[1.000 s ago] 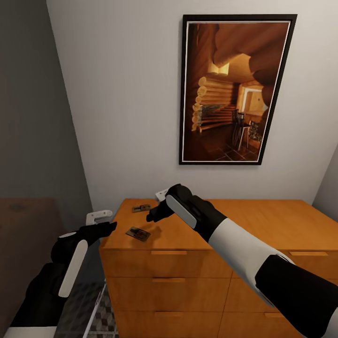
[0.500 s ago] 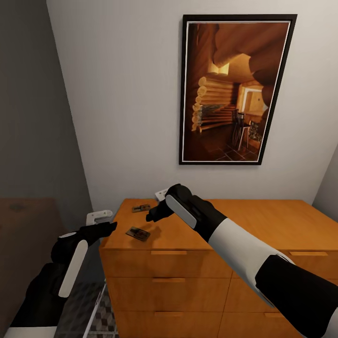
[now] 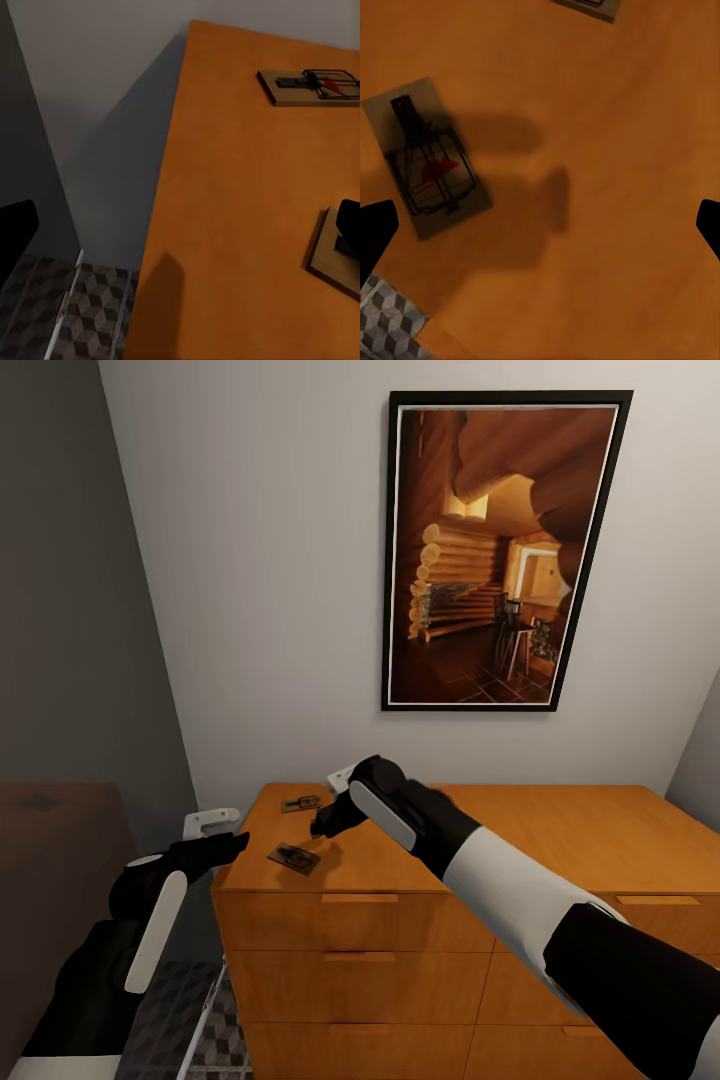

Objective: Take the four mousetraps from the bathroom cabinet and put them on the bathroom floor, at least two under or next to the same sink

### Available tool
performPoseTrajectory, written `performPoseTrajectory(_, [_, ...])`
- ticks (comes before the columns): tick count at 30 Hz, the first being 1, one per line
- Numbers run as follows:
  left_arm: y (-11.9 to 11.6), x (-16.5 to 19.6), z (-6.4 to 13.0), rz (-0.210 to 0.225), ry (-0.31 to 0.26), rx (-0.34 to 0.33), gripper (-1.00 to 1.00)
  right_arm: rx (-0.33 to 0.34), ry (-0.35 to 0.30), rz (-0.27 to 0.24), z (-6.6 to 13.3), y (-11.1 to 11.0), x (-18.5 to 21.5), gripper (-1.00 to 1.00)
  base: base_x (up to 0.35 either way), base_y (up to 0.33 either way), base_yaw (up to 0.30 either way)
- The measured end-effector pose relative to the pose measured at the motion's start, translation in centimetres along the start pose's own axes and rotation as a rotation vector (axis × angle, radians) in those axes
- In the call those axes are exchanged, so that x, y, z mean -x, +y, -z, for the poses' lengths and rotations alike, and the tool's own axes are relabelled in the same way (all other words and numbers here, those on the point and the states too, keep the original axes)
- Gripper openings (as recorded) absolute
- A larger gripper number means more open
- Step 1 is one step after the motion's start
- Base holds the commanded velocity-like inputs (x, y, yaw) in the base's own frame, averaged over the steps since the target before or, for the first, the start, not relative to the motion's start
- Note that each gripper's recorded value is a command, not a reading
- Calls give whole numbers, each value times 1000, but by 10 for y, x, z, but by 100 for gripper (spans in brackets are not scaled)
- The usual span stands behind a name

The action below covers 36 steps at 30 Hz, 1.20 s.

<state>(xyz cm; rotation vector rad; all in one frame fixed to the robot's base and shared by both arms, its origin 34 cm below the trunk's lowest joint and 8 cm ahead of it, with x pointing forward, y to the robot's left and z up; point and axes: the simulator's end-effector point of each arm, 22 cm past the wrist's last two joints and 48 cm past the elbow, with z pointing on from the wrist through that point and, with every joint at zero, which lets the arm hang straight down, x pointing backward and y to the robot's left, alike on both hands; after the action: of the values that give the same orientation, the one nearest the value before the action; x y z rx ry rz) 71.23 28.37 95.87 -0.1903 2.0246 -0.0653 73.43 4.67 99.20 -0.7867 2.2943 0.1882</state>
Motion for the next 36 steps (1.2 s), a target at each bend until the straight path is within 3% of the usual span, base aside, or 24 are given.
performPoseTrajectory(12, [-1,-1,0,-4,2,-1,100,24,11,26,-2,10,-4,100,0,0,0])
performPoseTrajectory(36, [-23,-6,0,-48,11,-37,100,36,11,29,-3,13,-5,100,0,0,0])
